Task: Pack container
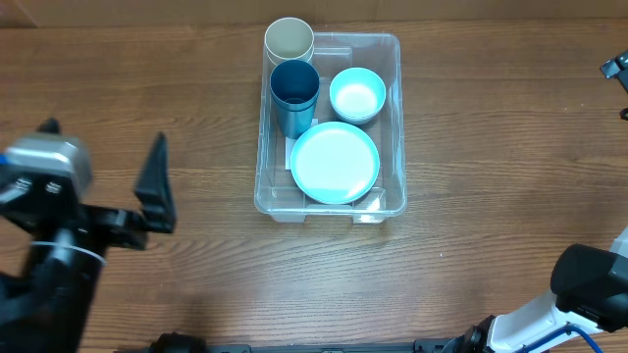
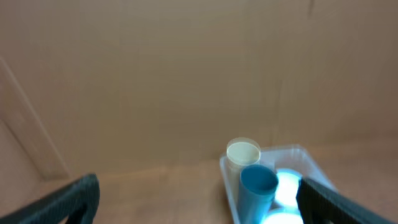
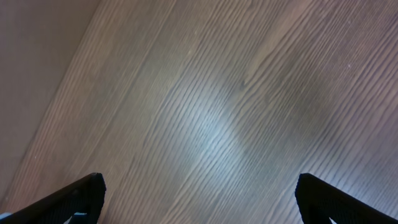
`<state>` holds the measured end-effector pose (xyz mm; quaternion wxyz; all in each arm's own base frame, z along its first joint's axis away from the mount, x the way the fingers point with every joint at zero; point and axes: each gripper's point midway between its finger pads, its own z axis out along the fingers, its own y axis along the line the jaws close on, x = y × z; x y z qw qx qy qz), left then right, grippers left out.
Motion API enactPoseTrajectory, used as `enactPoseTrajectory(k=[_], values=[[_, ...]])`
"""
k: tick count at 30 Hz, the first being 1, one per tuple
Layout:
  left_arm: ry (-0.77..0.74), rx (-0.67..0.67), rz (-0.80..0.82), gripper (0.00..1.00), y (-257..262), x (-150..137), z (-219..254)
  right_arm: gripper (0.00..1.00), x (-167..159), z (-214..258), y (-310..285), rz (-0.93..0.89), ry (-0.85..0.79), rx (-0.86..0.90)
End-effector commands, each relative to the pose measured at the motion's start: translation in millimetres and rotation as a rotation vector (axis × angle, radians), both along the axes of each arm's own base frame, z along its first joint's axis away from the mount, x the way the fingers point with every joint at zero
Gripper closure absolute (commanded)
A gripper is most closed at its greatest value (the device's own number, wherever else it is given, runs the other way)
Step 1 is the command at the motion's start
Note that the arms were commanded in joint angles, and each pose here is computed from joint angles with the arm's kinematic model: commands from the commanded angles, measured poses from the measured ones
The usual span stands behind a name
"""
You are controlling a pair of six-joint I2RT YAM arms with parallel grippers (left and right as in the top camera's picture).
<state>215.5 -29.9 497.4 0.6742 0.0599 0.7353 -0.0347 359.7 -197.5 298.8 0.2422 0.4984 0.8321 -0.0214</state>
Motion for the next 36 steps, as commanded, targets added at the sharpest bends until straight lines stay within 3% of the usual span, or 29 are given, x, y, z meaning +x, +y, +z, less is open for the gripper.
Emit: enactPoseTrajectory(k=[1, 8, 16, 26, 36], values=[[-0.033, 0.051, -0.076, 0.0, -11, 0, -57, 0.0, -1, 9, -2, -0.007, -0.02, -0.019], [-0.131, 0.047, -0.052, 0.0, -7, 7, -157, 0.0, -1, 9, -2, -0.007, -0.02, -0.02], [-0.253, 0.041, -0.027, 0.0, -1, 12, -227, 0.0, -1, 9, -2, -0.007, -0.02, -0.019], [-0.202, 0.116, 0.035, 0.0, 15, 21, -271, 0.0, -1, 9, -2, -0.007, -0.02, -0.019], [-0.043, 0.13, 0.009, 0.0, 13, 30, -338, 0.0, -1, 9, -2, -0.007, -0.02, -0.019]])
